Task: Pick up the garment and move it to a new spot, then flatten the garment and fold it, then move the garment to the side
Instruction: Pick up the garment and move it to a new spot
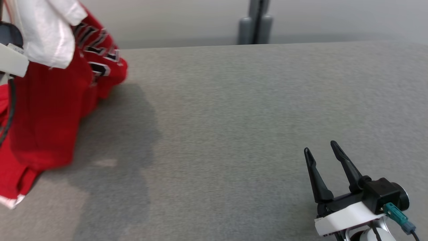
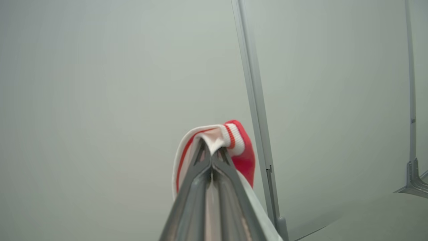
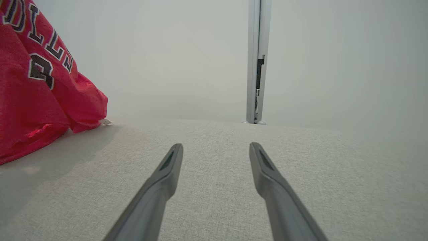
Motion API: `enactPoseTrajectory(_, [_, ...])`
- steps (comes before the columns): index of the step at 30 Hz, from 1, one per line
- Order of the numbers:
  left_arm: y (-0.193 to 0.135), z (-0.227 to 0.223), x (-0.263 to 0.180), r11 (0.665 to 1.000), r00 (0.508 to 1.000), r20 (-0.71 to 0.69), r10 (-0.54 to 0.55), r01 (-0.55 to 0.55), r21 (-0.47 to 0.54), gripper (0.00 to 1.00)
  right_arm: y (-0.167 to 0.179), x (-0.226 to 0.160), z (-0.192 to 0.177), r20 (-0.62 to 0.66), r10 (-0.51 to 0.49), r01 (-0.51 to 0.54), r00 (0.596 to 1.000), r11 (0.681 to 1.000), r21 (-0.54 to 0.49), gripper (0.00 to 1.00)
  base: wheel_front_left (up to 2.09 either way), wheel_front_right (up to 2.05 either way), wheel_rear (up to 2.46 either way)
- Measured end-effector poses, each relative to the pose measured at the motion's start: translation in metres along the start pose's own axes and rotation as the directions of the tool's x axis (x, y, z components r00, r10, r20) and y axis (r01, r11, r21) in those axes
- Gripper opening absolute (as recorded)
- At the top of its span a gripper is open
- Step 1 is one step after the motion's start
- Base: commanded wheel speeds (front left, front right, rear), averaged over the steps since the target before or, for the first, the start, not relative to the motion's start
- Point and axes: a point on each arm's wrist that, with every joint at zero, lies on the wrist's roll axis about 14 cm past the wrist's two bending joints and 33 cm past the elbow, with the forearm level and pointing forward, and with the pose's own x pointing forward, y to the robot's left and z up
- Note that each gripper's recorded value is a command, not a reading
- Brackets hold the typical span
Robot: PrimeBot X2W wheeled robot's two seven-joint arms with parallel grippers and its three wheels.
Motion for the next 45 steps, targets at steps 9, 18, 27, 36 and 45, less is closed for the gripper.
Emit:
enactPoseTrajectory(9, [-0.145, 0.038, 0.03, 0.888, 0.922, 0.158, -0.354, 0.384, -0.253, 0.0, -0.049, -0.036, 0.01, 0.017, -0.176, 0.175, 0.984, 0.984, 0.014, 1.0, 0.0, 0.0, 0.0])
enactPoseTrajectory(18, [-0.245, 0.071, 0.037, 0.625, 0.788, 0.311, -0.532, 0.613, -0.483, 0.0, -0.09, -0.084, 0.027, 0.053, -0.349, 0.348, 0.936, 0.937, 0.019, 1.0, 0.0, 0.0, 0.0])
enactPoseTrajectory(27, [-0.276, 0.008, 0.07, 0.603, 0.807, 0.155, -0.57, 0.538, -0.589, 0.0, -0.116, -0.131, 0.029, 0.044, -0.487, 0.486, 0.872, 0.873, 0.03, 1.0, 0.0, 0.0, 0.0])
enactPoseTrajectory(36, [-0.205, -0.163, 0.094, 0.803, 0.896, -0.237, -0.375, 0.186, -0.567, 0.0, -0.118, -0.13, 0.021, 0.011, -0.5, 0.5, 0.866, 0.866, 0.028, 1.0, 0.0, 0.0, 0.0])
enactPoseTrajectory(45, [-0.179, -0.276, 0.043, 0.857, 0.828, -0.451, -0.333, 0.066, -0.511, 1.0, -0.115, -0.118, 0.01, -0.022, -0.476, 0.477, 0.879, 0.879, 0.025, 1.0, 0.0, 0.0, 0.0])
